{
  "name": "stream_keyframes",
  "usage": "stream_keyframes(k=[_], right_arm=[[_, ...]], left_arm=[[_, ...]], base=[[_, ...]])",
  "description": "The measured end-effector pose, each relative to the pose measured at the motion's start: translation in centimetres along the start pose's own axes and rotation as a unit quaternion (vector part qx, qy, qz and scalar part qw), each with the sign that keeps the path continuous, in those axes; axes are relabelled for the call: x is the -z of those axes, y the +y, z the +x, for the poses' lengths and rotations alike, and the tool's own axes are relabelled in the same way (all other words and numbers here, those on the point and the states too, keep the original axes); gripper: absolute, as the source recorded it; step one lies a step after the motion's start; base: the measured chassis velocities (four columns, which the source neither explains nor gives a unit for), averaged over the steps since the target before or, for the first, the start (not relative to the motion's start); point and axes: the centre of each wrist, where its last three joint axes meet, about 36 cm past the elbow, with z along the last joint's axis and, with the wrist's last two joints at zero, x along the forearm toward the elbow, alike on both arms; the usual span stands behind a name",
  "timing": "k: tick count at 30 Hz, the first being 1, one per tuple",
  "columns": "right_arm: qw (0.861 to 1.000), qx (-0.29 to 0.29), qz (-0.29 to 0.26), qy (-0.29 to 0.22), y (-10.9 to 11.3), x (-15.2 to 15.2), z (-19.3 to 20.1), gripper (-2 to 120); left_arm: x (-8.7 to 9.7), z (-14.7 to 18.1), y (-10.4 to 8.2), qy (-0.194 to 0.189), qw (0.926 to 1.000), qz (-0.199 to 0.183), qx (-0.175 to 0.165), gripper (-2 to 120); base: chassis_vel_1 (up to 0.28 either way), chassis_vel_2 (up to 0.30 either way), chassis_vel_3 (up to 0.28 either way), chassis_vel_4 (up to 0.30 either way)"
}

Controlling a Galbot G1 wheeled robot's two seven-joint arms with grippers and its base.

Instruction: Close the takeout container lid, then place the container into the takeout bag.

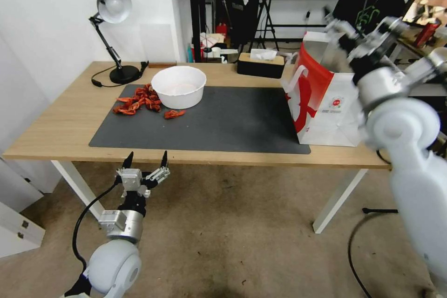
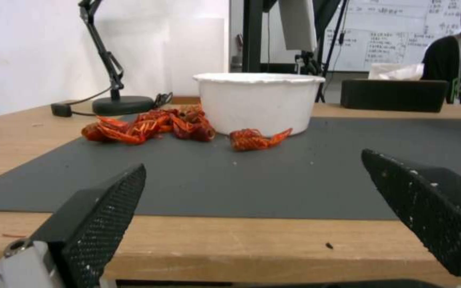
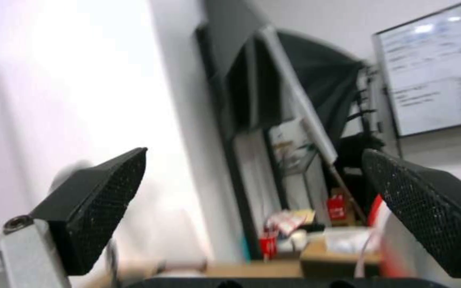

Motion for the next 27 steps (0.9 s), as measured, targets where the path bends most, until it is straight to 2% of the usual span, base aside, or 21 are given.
stream_keyframes(k=[1, 2, 4, 5, 6, 7, 10, 13, 15, 20, 27], right_arm=[[0.999, 0.013, 0.027, 0.013, 0.8, -1.2, 1.3, 100], [0.999, 0.013, 0.027, 0.013, 0.8, -1.2, 1.3, 100], [0.997, 0.020, 0.063, 0.025, 1.8, -2.6, 2.8, 100], [0.991, 0.004, 0.125, 0.036, 2.6, -4.3, 4.6, 100], [0.991, 0.004, 0.125, 0.036, 2.6, -4.3, 4.6, 100], [0.988, -0.011, 0.147, 0.047, 3.0, -5.2, 5.9, 100], [0.985, -0.024, 0.159, 0.058, 3.5, -6.0, 7.2, 100], [0.977, -0.064, 0.187, 0.077, 4.4, -8.5, 10.5, 100], [0.975, -0.074, 0.193, 0.079, 4.6, -9.1, 11.3, 100], [0.971, -0.098, 0.201, 0.085, 4.8, -11.3, 13.7, 100], [0.967, -0.122, 0.194, 0.111, 6.0, -16.0, 17.9, 100]], left_arm=[[0.0, -0.1, 0.0, -0.001, 1.0000, 0.000, 0.000, 100], [0.0, -0.1, 0.0, -0.001, 1.0000, 0.000, 0.000, 100], [0.0, -0.2, -0.1, -0.001, 1.0000, 0.001, 0.000, 100], [0.0, -0.2, -0.1, -0.001, 1.0000, 0.001, 0.001, 100], [0.0, -0.2, -0.1, -0.001, 1.0000, 0.001, 0.001, 100], [0.0, -0.2, -0.1, -0.001, 1.0000, 0.001, 0.001, 100], [0.0, -0.1, 0.0, 0.000, 1.0000, 0.001, 0.002, 100], [-0.1, 0.0, 0.1, 0.002, 1.0000, 0.001, 0.005, 100], [-0.2, 0.1, 0.1, 0.003, 1.0000, 0.001, 0.005, 100], [-0.3, 0.2, 0.1, 0.005, 1.0000, 0.002, 0.007, 100], [-0.6, 0.4, -0.1, 0.006, 0.9999, 0.003, 0.007, 100]], base=[[0.000, 0.000, 0.000, 0.000], [0.000, 0.000, 0.000, 0.000], [0.000, 0.000, 0.000, 0.000], [0.000, 0.000, 0.000, 0.000], [0.000, 0.000, 0.000, 0.000], [0.000, 0.000, 0.000, 0.000], [0.000, 0.000, 0.000, 0.000], [0.000, 0.000, 0.000, 0.000], [0.000, 0.000, 0.000, 0.000], [0.000, 0.000, 0.000, 0.000], [0.000, 0.000, 0.000, 0.000]])
